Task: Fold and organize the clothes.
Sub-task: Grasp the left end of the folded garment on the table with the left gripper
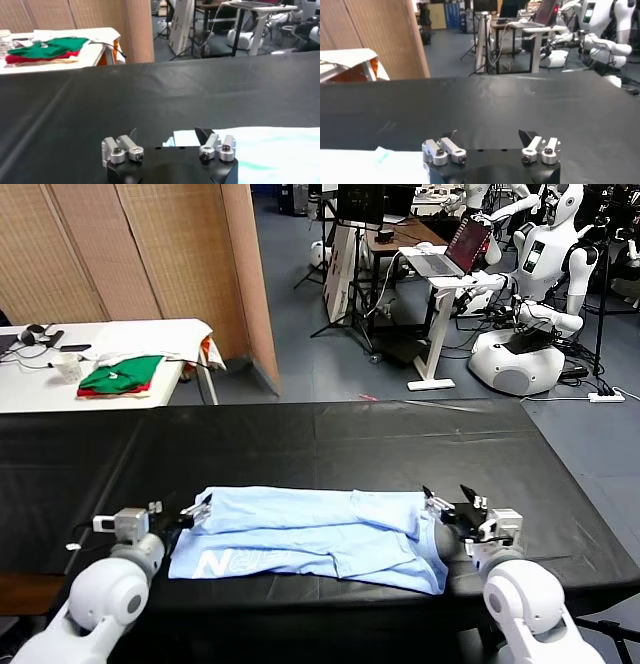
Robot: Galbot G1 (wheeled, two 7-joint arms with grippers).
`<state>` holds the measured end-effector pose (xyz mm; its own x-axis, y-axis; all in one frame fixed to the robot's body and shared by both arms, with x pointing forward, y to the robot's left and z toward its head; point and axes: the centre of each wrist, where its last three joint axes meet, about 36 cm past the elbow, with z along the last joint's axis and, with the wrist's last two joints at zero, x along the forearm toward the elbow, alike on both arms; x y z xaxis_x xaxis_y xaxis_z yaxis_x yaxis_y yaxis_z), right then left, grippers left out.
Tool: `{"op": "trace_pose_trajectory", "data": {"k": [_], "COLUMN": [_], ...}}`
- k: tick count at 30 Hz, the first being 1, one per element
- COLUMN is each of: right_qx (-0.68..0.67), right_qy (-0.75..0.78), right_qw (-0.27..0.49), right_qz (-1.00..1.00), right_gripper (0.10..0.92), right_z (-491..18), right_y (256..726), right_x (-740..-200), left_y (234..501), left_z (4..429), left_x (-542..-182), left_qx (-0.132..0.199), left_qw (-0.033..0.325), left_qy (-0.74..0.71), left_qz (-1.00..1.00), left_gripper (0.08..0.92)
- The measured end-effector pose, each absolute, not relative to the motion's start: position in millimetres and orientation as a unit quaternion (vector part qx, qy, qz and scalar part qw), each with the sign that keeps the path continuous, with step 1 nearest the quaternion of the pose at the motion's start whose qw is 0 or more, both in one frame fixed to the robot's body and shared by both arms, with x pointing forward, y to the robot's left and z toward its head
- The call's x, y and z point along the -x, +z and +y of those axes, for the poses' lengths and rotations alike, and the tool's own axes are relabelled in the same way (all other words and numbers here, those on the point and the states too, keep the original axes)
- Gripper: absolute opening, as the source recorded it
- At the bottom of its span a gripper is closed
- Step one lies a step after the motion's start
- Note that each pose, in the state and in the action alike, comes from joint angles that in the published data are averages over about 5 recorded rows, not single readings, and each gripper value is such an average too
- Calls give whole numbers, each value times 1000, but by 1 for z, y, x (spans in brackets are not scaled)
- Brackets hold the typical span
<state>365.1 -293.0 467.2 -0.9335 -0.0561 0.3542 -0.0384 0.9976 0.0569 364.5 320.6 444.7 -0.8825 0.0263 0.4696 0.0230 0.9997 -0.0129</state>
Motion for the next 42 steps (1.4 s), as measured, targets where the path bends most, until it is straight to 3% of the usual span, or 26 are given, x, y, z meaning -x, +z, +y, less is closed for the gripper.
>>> {"op": "trace_pose_trajectory", "data": {"k": [8,18,28,38,42], "right_qx": [-28,-27,-33,-37,-35], "right_qy": [-24,-26,-32,-35,-34], "right_qw": [177,176,172,169,168], "right_qz": [-984,-984,-984,-984,-985], "right_gripper": [907,907,907,907,907], "right_z": [-291,-288,-279,-276,-277], "right_y": [472,474,473,472,473], "right_x": [-356,-350,-353,-356,-356], "left_y": [428,414,408,408,412], "left_z": [325,326,317,308,309], "left_x": [-339,-334,-325,-321,-323], "left_qx": [0,-9,-3,11,11], "left_qw": [257,273,275,280,280], "left_qy": [25,39,31,47,43], "left_qz": [-966,-961,-961,-959,-959], "left_gripper": [907,877,681,218,182]}}
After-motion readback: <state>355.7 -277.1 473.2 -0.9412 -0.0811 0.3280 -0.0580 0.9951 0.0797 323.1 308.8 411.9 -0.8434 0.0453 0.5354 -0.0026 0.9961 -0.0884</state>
